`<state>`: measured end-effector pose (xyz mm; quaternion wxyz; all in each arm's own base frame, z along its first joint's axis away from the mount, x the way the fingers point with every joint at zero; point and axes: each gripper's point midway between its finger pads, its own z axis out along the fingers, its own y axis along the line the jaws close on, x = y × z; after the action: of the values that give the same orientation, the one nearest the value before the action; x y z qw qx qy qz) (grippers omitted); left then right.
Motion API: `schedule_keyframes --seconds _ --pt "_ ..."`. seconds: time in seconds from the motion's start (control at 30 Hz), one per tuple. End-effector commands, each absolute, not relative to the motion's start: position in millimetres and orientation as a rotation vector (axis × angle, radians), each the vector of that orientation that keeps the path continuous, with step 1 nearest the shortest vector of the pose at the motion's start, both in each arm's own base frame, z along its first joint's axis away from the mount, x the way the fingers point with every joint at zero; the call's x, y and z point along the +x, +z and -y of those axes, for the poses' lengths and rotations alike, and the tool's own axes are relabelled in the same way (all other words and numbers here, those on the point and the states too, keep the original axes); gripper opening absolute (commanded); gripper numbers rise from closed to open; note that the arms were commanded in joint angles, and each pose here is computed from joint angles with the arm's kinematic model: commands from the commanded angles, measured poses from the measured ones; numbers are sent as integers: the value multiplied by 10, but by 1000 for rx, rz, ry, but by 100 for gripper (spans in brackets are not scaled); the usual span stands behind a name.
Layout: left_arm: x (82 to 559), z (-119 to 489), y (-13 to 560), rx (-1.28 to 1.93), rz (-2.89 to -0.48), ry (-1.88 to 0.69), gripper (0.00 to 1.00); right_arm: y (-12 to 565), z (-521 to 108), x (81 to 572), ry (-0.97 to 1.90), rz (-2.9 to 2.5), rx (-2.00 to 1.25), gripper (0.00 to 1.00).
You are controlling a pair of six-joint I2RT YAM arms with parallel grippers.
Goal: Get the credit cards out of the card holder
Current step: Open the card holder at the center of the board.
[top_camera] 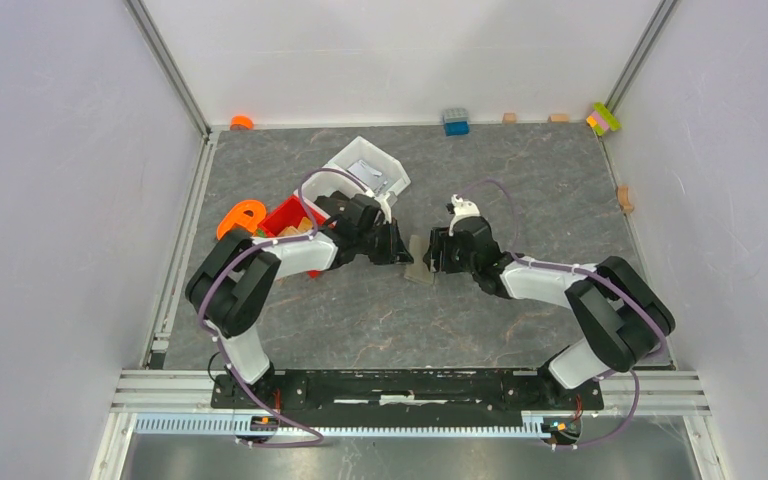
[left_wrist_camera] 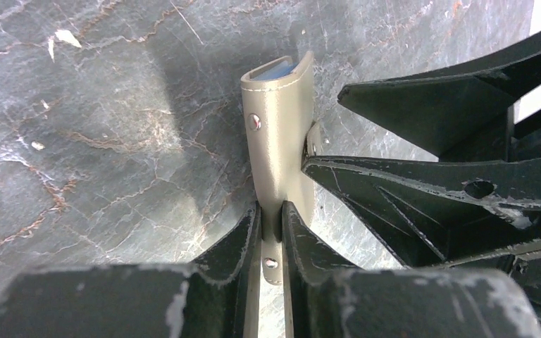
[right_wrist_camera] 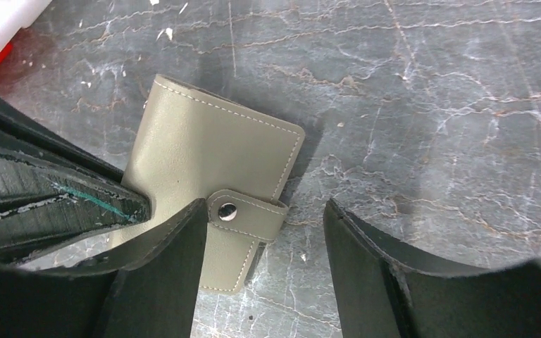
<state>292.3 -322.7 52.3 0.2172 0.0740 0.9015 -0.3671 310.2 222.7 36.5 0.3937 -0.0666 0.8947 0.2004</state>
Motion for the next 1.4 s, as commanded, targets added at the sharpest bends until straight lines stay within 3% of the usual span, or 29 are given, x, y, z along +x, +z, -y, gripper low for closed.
schedule_keyframes --seconds 0.0,0.47,1.07,1.37 --pt "3024 3225 713 164 -2445 -979 2 367 -1872 3265 234 -2282 -38 64" --pt "3059 3177 712 155 -2441 -937 2 514 -1521 3294 16 -2233 121 53" --pt "3061 3177 711 160 -2443 -935 4 520 -2206 3123 483 -2231 -114 51" --pt "3063 3174 715 158 -2442 -932 5 479 -2245 3109 501 -2248 -122 18"
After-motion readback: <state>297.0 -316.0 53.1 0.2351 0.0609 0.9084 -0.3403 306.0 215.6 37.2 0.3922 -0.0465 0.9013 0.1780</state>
